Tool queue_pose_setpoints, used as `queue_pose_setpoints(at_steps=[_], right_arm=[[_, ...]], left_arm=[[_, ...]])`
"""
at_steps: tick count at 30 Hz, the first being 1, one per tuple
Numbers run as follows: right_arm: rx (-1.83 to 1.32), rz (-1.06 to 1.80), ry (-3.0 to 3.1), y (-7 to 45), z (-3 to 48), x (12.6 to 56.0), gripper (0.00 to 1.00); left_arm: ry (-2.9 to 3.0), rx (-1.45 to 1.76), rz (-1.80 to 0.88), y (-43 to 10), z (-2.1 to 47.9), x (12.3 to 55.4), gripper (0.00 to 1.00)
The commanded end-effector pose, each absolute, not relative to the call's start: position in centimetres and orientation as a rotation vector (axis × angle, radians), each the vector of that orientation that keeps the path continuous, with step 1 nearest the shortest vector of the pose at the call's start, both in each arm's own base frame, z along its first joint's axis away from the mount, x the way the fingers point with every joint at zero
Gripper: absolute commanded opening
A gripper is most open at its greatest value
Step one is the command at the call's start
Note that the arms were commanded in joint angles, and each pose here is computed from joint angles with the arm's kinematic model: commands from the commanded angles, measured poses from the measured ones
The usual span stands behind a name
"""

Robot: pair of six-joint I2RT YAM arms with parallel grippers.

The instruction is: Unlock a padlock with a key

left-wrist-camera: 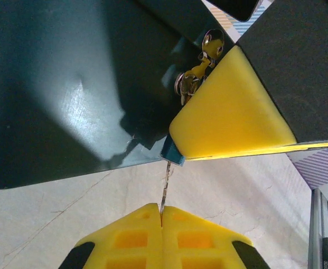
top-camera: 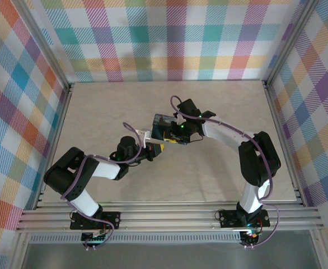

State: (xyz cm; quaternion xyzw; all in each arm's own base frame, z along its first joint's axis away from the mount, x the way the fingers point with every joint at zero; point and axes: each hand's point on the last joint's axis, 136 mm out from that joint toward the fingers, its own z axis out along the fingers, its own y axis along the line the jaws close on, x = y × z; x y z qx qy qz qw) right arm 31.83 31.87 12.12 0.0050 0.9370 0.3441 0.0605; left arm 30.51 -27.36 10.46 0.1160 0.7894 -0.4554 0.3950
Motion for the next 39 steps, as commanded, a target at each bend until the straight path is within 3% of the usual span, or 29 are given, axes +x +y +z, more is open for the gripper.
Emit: queue_pose_setpoints(at_steps=[1, 26, 39], right_arm=[[-0.018, 1.104, 2.798, 32.3, 13.6, 31.4, 0.00], [0.019, 1.119, 2.832, 32.3, 12.6, 31.0, 0.00], [0.027, 1.074, 2.871, 31.7, 12.5, 30.4, 0.00]], left_arm=[[1.916, 0.297, -1.168, -27.9, 12.3, 31.2, 0.00], [1.856, 0.270, -1.215, -29.0, 13.5, 31.8, 0.00], [1.840, 0.303, -1.095, -29.3, 13.3, 31.4, 0.00]])
